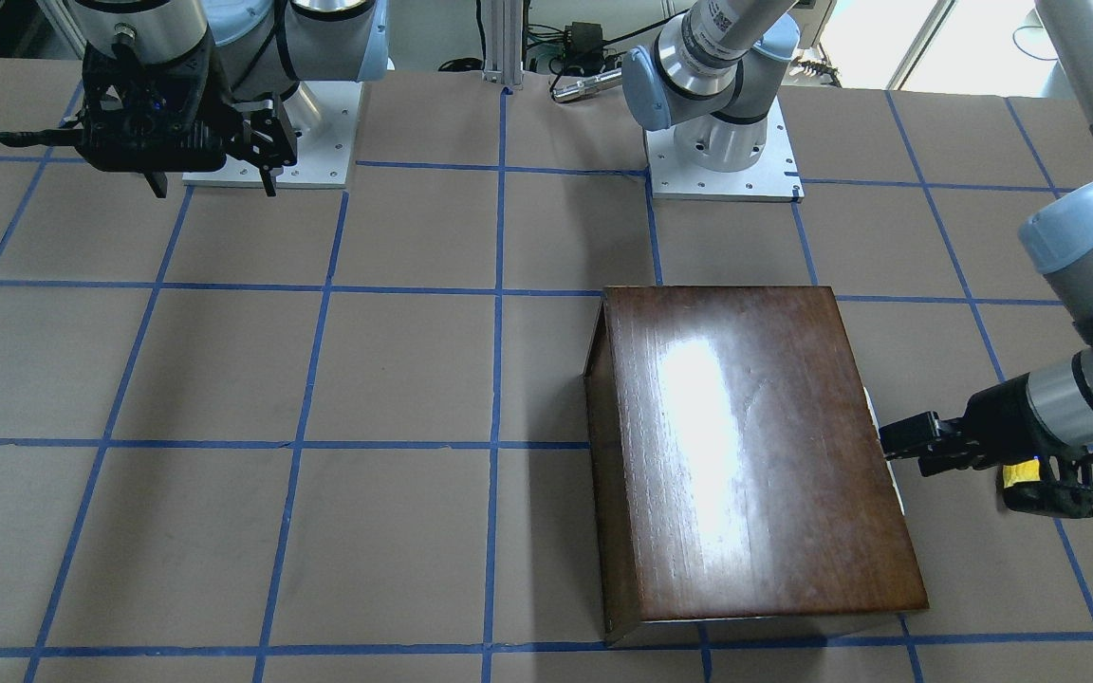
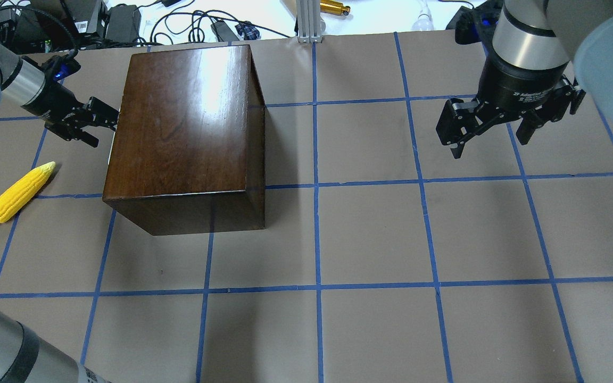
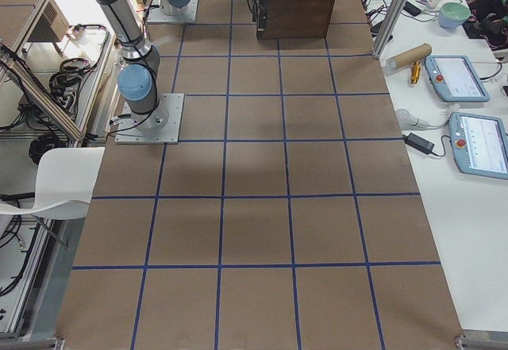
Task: Open drawer and put corn inside
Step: 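Pull the drawer out of the cabinet with the left gripper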
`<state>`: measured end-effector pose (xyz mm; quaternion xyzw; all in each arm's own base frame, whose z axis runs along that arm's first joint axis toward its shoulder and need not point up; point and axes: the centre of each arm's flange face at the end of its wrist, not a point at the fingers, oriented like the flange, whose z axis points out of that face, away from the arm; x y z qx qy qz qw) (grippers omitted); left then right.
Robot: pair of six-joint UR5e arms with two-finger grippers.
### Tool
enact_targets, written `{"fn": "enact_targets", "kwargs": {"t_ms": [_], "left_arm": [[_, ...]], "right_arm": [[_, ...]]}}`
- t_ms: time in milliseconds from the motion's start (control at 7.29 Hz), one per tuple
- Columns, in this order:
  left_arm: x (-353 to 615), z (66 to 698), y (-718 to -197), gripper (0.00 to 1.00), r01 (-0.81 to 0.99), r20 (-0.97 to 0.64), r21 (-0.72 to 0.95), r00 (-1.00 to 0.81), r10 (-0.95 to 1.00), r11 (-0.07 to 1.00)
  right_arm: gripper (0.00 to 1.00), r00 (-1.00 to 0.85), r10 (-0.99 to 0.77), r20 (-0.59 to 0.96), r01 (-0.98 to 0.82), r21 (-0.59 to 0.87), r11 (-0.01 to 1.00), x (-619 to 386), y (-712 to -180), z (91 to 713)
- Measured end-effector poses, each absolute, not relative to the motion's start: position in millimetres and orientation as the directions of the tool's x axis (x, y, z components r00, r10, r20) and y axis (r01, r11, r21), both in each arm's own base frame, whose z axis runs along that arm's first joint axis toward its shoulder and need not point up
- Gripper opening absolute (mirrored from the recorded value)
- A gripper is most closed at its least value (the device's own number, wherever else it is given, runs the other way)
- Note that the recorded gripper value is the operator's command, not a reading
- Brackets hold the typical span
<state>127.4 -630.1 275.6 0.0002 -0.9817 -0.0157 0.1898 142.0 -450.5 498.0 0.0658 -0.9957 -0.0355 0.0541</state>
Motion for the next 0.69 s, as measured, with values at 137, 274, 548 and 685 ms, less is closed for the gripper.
{"fn": "enact_targets", "kwargs": {"t_ms": [137, 274, 548, 685], "left_arm": [[127.8, 271.3, -630.8, 1.0, 0.005, 0.375, 0.038, -0.927, -0.009, 0.999], [128.4, 268.6, -631.1, 1.0, 0.005, 0.375, 0.042, -0.927, -0.011, 0.999], [130.5, 268.4, -631.2, 1.0, 0.005, 0.371, 0.043, -0.929, -0.011, 0.999], [132.5, 269.1, -631.3, 1.0, 0.004, 0.369, 0.04, -0.929, -0.012, 0.999]], "right_arm": [[1.0, -0.985, -0.135, 0.103, -0.127, 0.078, 0.989, 142.0, -450.5, 498.0], [1.0, -0.985, -0.135, 0.104, -0.127, 0.078, 0.989, 142.0, -450.5, 498.1], [1.0, -0.985, -0.135, 0.104, -0.127, 0.078, 0.989, 142.0, -450.5, 498.0], [1.0, -0.985, -0.135, 0.104, -0.127, 0.078, 0.989, 142.0, -450.6, 497.9]]}}
